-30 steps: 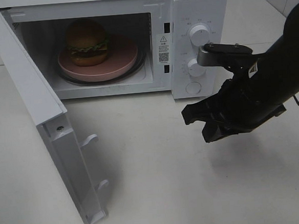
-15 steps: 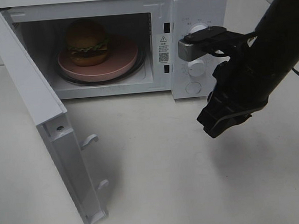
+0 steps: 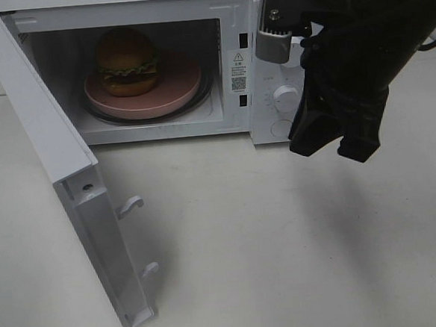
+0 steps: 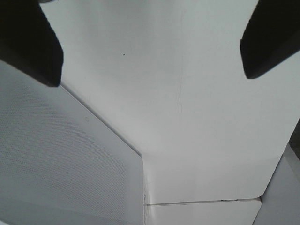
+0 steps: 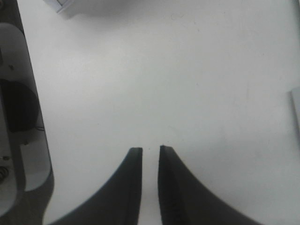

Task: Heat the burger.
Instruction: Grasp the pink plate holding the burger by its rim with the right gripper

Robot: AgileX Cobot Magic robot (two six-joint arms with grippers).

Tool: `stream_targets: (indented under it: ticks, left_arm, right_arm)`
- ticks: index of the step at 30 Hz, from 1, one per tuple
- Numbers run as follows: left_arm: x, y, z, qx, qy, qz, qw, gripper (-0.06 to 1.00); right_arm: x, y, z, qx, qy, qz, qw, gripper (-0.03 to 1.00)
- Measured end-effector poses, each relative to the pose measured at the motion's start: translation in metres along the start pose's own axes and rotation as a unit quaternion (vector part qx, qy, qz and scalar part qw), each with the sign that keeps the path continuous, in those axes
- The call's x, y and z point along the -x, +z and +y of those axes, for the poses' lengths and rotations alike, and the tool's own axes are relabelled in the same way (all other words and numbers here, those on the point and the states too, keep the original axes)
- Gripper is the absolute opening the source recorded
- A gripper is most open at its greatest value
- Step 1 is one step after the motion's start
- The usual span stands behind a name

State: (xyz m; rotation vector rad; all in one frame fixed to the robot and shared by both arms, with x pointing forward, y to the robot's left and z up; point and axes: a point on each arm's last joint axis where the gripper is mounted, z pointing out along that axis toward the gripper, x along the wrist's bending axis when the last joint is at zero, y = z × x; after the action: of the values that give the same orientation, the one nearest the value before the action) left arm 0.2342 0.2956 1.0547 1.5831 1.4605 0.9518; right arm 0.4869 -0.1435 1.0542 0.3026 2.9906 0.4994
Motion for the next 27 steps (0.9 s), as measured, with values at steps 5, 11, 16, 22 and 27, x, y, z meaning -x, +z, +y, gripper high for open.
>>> stream_targets:
  ticks: [5, 11, 16, 22, 27]
  left_arm:
    - [0.000, 0.000, 0.000, 0.000, 0.000, 0.000, 1.000, 0.97]
    - [0.000, 0.000, 0.000, 0.000, 0.000, 0.000, 1.000, 0.97]
    - [0.000, 0.000, 0.000, 0.000, 0.000, 0.000, 1.000, 0.97]
    - [0.000, 0.000, 0.000, 0.000, 0.000, 0.000, 1.000, 0.97]
    - [0.000, 0.000, 0.000, 0.000, 0.000, 0.000, 1.000, 0.97]
  right_arm:
    - [0.004, -0.008, 0.003, -0.003, -0.090, -0.015, 0.996, 0.17]
    - [0.009, -0.010, 0.000, -0.030, -0.167, -0.033, 0.985, 0.22]
    - [0.014, -0.011, -0.003, -0.054, -0.188, -0.060, 0.979, 0.35]
    - [0.019, -0.011, -0.001, -0.049, -0.195, -0.086, 0.976, 0.51]
    - [0.022, -0.012, 0.001, -0.040, -0.197, -0.106, 0.974, 0.71]
